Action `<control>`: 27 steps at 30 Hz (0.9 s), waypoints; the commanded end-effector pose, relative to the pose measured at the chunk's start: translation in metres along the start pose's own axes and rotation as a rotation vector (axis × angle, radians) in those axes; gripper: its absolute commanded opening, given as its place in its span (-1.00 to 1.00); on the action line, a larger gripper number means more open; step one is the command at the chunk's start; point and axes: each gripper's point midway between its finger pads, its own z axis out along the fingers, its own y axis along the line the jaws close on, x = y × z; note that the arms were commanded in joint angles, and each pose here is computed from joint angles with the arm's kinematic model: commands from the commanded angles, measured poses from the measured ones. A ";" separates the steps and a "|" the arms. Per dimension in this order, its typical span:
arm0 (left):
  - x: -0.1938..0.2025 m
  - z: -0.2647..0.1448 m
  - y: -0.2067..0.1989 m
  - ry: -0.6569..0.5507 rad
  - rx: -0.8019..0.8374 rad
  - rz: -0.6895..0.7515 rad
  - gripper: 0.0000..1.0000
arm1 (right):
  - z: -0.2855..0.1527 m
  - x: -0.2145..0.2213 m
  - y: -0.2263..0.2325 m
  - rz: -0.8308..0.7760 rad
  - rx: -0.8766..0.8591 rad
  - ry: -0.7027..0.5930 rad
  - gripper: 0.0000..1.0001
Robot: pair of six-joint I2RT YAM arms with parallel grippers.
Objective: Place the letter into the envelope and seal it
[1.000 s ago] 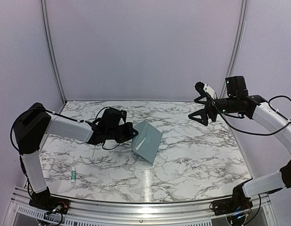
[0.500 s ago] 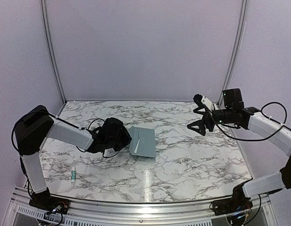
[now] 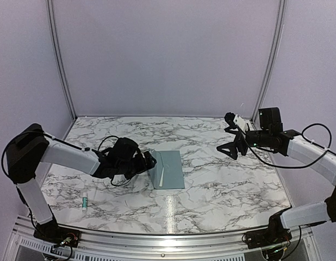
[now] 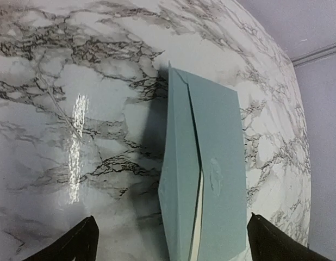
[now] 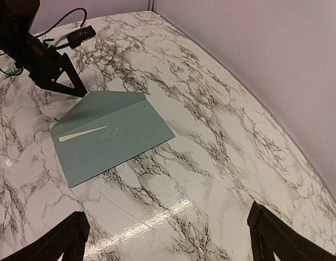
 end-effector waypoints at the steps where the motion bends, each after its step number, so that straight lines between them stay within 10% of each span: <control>1: -0.022 -0.047 -0.015 0.000 0.001 0.278 0.98 | -0.004 -0.007 -0.010 -0.013 0.052 -0.027 0.97; 11: -0.089 -0.130 -0.030 -0.260 -0.102 0.615 0.98 | 0.005 0.011 -0.030 -0.035 0.161 0.067 0.97; 17: -0.144 -0.196 0.053 -0.473 -0.558 0.406 0.98 | -0.009 -0.007 -0.045 -0.029 0.252 -0.009 0.97; 23: -0.160 -0.216 0.076 -0.425 -0.618 0.405 0.95 | -0.004 0.006 -0.045 0.069 0.171 0.093 0.97; 27: -0.148 -0.217 0.060 -0.335 -0.504 0.437 0.47 | 0.000 0.021 -0.038 0.151 0.099 0.160 0.97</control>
